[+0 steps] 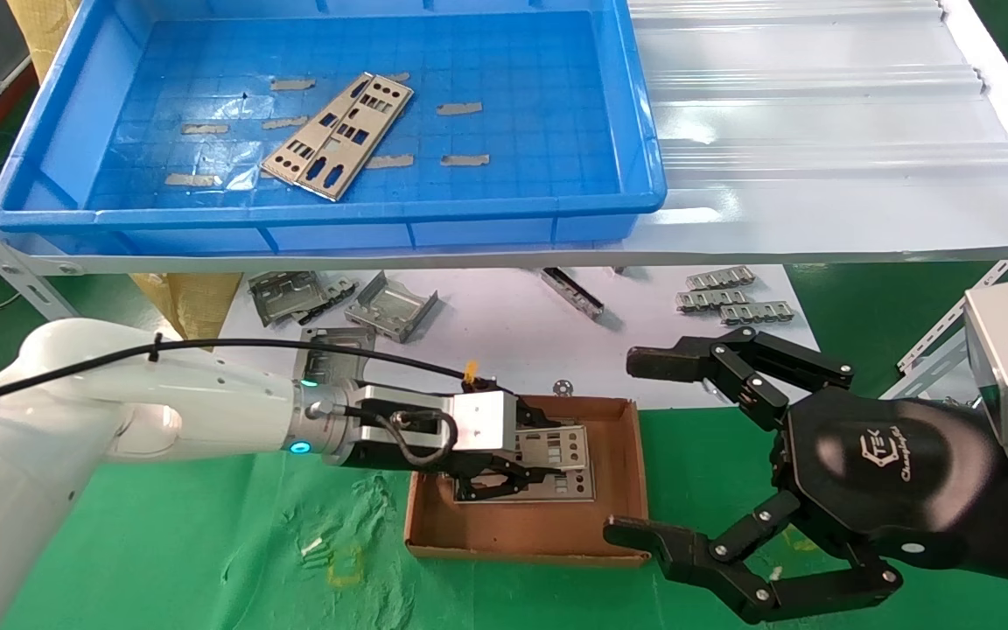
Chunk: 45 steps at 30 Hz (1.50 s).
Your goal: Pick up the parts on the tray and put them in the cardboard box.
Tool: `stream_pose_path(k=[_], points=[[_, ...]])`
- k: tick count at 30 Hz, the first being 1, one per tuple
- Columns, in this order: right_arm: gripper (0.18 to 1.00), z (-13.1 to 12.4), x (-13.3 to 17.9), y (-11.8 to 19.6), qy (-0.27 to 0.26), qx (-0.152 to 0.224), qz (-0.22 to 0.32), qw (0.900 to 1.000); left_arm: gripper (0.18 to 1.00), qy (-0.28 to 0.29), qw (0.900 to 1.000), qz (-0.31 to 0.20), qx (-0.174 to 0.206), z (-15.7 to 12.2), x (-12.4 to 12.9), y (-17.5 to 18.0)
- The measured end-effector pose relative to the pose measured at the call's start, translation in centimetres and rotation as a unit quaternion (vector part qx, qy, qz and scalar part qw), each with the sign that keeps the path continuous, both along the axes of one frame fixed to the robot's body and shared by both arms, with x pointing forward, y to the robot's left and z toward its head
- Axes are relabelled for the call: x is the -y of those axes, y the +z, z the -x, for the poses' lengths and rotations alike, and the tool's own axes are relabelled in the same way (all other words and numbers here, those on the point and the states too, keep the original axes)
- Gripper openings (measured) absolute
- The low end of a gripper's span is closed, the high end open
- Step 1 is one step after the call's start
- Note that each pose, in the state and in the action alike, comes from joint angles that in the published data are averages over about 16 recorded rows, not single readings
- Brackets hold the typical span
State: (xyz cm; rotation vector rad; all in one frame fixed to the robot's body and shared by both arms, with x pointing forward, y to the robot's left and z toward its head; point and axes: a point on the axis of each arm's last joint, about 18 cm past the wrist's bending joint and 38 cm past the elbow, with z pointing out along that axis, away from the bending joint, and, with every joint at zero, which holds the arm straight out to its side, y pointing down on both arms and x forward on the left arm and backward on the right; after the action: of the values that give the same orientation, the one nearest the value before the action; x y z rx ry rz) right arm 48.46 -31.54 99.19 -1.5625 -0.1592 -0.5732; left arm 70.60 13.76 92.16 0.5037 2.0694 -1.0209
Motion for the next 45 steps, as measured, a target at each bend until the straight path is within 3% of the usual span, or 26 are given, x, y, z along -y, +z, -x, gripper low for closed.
stream_pose_path(k=[13,20,26,31,45], points=[[1.000,0.0,0.0,0.0,0.000,0.000,0.000,1.000,0.579,-0.025,0.9997,0.002,-0.007,0.9,0.4,0.0],[1.000,0.0,0.0,0.0,0.000,0.000,0.000,1.000,0.707,-0.057,0.9946,0.056,-0.067,2.9,-0.2,0.9],[1.000,0.0,0.0,0.0,0.000,0.000,0.000,1.000,0.819,-0.077,0.9812,0.127,-0.124,4.3,-1.2,2.1],[1.000,0.0,0.0,0.0,0.000,0.000,0.000,1.000,0.893,-0.084,0.9709,0.167,-0.150,5.0,-1.9,2.9],[1.000,0.0,0.0,0.0,0.000,0.000,0.000,1.000,0.993,-0.084,0.9682,0.182,-0.149,5.3,-2.9,3.0]])
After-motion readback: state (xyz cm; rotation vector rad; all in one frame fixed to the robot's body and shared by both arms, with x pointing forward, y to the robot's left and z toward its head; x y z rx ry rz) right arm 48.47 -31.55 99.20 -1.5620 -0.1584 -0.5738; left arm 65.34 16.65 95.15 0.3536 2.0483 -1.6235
